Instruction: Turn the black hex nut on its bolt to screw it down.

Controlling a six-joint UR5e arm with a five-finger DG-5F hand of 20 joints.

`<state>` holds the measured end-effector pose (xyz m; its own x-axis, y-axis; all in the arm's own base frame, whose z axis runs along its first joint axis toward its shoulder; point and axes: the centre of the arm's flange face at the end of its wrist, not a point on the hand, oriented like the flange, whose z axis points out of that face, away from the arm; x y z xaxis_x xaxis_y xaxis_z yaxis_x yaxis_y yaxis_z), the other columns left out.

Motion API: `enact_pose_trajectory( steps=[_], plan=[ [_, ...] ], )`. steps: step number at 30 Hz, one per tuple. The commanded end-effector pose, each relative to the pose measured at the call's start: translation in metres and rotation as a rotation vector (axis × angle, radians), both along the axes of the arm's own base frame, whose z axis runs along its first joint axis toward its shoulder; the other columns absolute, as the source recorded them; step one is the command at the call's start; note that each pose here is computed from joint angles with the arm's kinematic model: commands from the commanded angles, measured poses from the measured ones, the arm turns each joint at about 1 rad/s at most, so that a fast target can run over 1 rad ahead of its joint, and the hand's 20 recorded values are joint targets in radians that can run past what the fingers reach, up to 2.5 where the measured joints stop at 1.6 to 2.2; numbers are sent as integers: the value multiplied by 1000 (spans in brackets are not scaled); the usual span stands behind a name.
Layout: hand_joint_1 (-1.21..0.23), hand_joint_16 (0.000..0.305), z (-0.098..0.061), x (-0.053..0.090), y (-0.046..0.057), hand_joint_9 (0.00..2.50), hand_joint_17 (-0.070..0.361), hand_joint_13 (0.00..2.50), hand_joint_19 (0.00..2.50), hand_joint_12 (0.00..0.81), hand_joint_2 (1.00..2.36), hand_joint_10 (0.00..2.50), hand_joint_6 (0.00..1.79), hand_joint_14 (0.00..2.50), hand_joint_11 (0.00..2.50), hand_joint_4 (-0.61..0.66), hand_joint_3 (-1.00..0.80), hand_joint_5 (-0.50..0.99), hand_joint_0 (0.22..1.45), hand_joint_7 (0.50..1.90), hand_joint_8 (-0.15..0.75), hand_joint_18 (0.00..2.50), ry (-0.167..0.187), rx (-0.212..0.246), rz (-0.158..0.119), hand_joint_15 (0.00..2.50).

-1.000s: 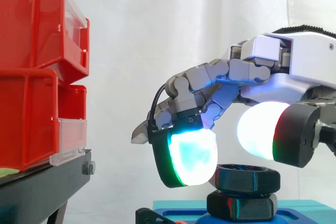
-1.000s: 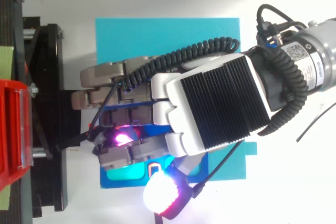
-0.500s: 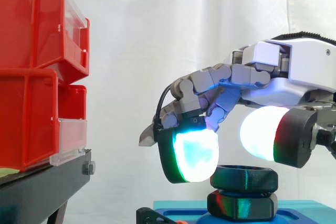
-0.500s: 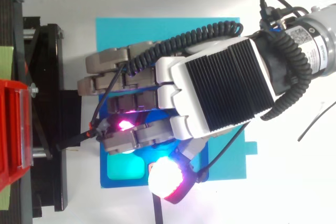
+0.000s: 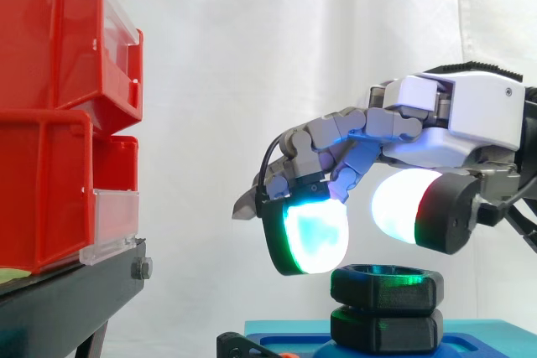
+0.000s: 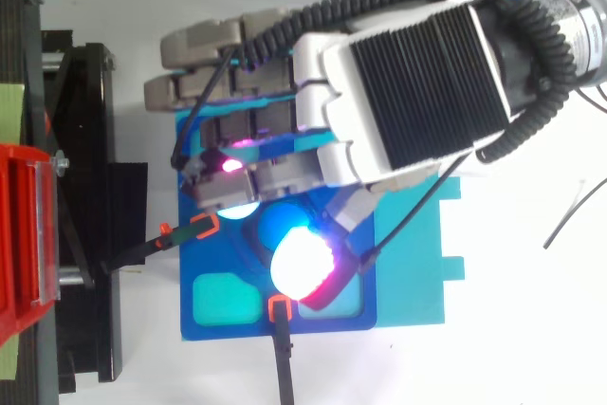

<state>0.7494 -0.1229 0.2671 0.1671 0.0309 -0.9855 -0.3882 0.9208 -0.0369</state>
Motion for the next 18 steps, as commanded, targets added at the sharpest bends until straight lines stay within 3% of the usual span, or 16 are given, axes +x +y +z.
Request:
enact_pose_trajectory(
  steps=[1, 5, 10, 15, 18],
  plan=[
    [-323, 50, 1, -2, -15, 1077, 112, 630, 358, 382, 1000, 6, 502, 6, 140, 93, -500, 55, 510, 1500, 278, 406, -19, -9, -2, 165],
    [-323, 50, 2, -6, -30, 1078, 112, 631, 357, 382, 1000, 6, 502, 6, 141, 94, -500, 54, 510, 1495, 276, 407, -27, -14, 7, 166],
    [-321, 50, 7, -6, -35, 1078, 111, 631, 357, 384, 1000, 8, 503, 6, 150, 105, -500, 45, 510, 1446, 281, 407, -47, -14, 20, 168],
    [-319, 50, 29, 4, -25, 1070, 112, 624, 356, 387, 1000, 9, 505, 6, 156, 113, -500, 31, 508, 1331, 288, 405, -78, -7, 37, 169],
    [-318, 50, 34, 8, -13, 1062, 112, 623, 358, 389, 1000, 6, 505, 6, 155, 109, -500, 28, 507, 1309, 285, 400, -69, -5, 45, 165]
  ],
)
